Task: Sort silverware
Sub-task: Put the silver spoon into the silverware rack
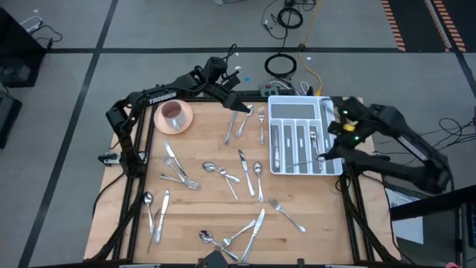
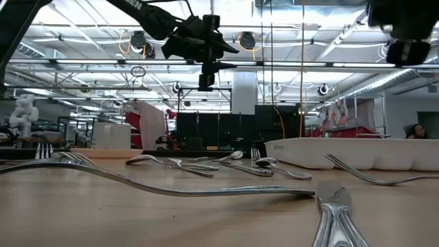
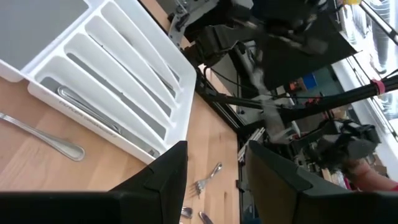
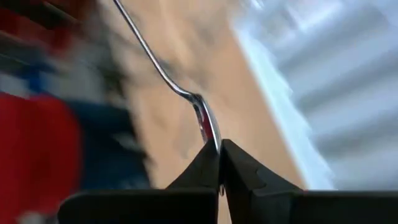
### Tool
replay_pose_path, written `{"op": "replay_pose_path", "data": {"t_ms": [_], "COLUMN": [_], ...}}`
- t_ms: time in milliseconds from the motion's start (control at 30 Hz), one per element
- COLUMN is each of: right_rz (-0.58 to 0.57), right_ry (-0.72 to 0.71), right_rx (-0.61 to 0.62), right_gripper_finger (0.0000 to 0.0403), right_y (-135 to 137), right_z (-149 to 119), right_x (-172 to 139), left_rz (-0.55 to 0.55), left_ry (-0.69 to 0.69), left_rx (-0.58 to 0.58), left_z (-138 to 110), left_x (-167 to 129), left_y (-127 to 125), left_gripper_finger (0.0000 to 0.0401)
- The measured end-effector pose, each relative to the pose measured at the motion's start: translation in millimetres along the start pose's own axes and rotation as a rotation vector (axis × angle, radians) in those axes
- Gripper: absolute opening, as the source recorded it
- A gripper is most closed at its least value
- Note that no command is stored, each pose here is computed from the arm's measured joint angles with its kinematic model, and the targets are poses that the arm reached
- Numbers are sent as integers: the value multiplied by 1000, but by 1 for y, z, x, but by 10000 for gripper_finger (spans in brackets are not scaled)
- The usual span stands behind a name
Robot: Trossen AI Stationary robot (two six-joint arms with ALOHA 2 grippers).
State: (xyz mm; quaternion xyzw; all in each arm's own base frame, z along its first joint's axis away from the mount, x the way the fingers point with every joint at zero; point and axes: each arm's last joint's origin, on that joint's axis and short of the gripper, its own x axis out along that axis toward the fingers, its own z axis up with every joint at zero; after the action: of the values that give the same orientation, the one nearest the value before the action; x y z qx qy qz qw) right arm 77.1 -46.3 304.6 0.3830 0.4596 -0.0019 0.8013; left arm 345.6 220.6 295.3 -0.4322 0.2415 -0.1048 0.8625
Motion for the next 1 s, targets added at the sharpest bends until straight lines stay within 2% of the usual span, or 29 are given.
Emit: {"op": "replay_pose_path", "data": {"t_ms": [67, 100, 200, 333, 433, 567, 700, 867, 1000], "right_rz": [-194, -272, -341, -497, -510, -465, -444, -501, -513], "right_ry": [132, 141, 171, 296, 407, 514, 581, 656, 654], "right_rx": [10, 0, -117, -255, -426, -494, -492, -461, -414], "right_gripper_finger": [0, 0, 0, 0, 0, 0, 0, 0, 0], "right_y": [-6, -8, -8, -17, -24, -42, -60, -80, -91], "right_z": [11, 20, 44, 74, 85, 99, 105, 107, 106], "right_x": [-1, -3, -9, -9, -6, 5, 8, 2, -4], "left_rz": [0, 0, 0, 0, 0, 0, 5, 5, 6], "left_ry": [0, 0, 2, 2, 3, 4, 15, 15, 14], "left_rx": [5, 17, 45, 51, 68, 69, 57, 58, 82], "left_z": [0, 0, 0, 0, 0, 0, -2, -2, -2], "left_x": [0, 0, 0, 0, 0, 0, 0, 0, 0], "left_y": [0, 0, 0, 0, 0, 0, 1, 1, 1], "left_gripper_finger": [163, 163, 163, 163, 163, 164, 164, 164, 164]}}
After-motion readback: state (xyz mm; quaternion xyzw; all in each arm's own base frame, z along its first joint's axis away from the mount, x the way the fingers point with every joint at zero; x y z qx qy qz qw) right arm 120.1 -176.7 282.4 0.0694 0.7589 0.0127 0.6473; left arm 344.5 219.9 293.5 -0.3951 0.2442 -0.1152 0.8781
